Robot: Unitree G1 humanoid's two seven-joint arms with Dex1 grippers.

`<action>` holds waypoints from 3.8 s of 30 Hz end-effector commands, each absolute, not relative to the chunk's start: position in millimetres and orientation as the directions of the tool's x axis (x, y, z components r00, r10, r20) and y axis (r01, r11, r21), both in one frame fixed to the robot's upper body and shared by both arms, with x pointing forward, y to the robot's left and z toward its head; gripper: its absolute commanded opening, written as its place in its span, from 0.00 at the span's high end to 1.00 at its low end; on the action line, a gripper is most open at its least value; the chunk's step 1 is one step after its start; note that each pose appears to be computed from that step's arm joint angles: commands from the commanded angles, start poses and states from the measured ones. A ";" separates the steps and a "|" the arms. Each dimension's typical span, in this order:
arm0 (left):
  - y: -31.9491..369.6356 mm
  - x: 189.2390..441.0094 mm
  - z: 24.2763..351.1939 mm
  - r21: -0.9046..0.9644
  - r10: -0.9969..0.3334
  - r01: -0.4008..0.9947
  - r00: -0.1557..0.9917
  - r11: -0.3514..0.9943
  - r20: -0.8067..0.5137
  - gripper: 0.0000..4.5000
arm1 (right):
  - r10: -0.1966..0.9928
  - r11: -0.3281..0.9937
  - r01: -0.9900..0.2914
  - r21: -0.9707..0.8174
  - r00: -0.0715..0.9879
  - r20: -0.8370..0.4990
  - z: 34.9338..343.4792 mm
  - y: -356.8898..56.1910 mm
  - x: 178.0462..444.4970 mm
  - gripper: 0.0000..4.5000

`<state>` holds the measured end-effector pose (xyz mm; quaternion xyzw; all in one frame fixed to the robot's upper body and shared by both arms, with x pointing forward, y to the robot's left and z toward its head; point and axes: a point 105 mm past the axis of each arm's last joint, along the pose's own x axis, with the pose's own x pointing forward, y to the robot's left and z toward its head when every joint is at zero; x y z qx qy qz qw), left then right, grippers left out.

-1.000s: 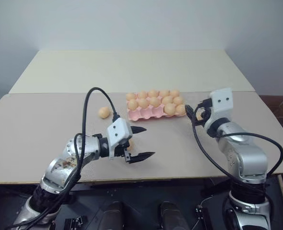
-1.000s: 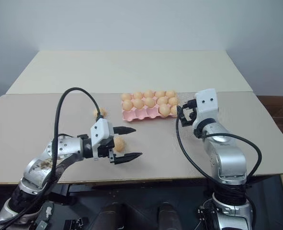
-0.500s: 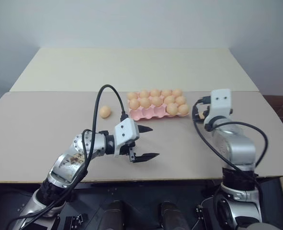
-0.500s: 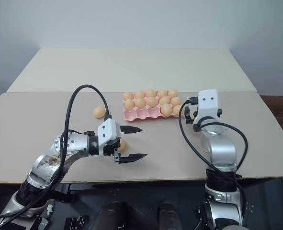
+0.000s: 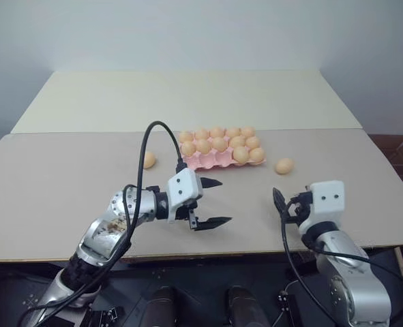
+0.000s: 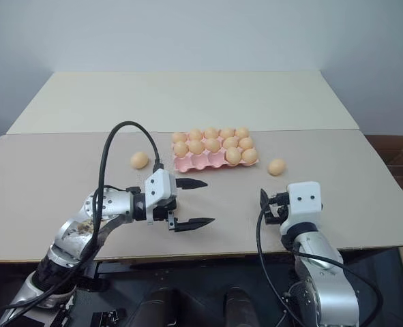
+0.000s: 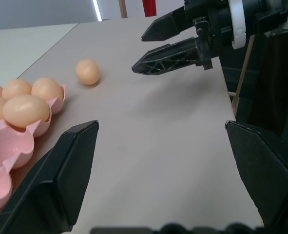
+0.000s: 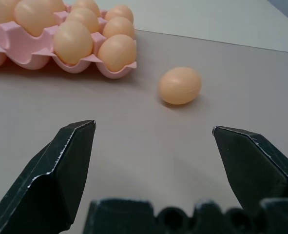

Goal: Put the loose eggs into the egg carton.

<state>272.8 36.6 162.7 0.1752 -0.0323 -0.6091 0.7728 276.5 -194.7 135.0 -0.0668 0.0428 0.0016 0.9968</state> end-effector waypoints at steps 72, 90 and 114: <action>65.8 277.5 168.2 0.310 -0.913 0.900 0.370 0.306 -0.172 0.00 | -0.357 0.925 0.339 -0.171 0.930 -0.091 152.7 -239.0 355.7 0.00; 65.0 280.5 166.1 0.325 -0.916 0.900 0.359 0.289 -0.180 0.00 | -0.405 0.914 0.401 -0.062 0.896 -0.182 131.6 -253.7 380.4 0.44; 113.4 290.6 175.6 0.323 -0.777 0.800 0.585 0.506 -0.233 0.00 | 0.217 0.972 -0.210 -0.108 0.975 0.053 202.5 -92.2 372.2 0.57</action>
